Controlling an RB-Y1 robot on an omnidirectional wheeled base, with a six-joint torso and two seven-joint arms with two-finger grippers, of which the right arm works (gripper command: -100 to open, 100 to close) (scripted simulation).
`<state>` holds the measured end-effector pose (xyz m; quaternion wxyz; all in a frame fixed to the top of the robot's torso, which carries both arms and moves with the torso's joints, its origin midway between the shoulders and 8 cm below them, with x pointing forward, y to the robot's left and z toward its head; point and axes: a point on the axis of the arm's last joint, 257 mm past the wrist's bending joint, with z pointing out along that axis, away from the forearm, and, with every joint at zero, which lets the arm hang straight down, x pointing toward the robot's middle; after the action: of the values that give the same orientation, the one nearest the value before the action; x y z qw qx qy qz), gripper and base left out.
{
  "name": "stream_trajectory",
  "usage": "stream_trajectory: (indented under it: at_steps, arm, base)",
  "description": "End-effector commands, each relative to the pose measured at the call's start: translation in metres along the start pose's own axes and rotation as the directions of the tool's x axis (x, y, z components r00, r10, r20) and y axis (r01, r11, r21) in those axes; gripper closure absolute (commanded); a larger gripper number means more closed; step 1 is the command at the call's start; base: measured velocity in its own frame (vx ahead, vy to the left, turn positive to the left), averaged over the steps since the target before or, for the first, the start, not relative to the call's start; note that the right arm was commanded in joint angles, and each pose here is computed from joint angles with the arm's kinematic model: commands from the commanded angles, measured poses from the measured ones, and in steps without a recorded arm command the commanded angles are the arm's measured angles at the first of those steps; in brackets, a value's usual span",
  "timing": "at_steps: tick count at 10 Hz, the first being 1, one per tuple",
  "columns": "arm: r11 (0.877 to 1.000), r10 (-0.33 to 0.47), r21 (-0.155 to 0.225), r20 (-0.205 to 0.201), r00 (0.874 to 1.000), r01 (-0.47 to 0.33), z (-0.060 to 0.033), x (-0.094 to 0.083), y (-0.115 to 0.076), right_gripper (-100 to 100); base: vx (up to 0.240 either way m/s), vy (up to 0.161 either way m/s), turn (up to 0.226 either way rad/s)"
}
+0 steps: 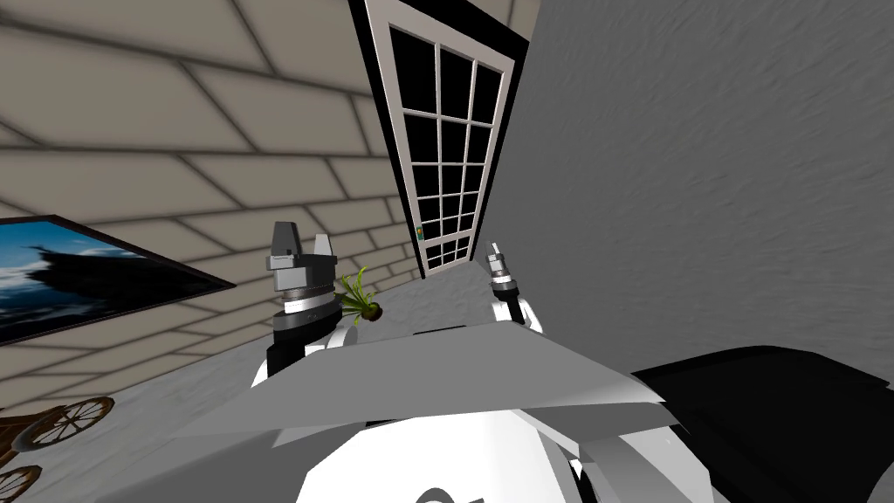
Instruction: Pull the door open
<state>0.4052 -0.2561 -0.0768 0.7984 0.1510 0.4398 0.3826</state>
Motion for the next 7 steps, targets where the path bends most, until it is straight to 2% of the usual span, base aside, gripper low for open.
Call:
stream_trajectory:
  at_steps: [1,7]
  arm:
    - [0.999,-0.031,0.010,-0.019,0.999,0.031,-0.0029,0.009,-0.009,-100]
    - [0.989,-0.136,0.038,-0.099,0.986,0.140,-0.0159,0.046,-0.041,-100]
  base:
    - [0.109,0.053,0.006]
    - [0.098,0.065,0.002]
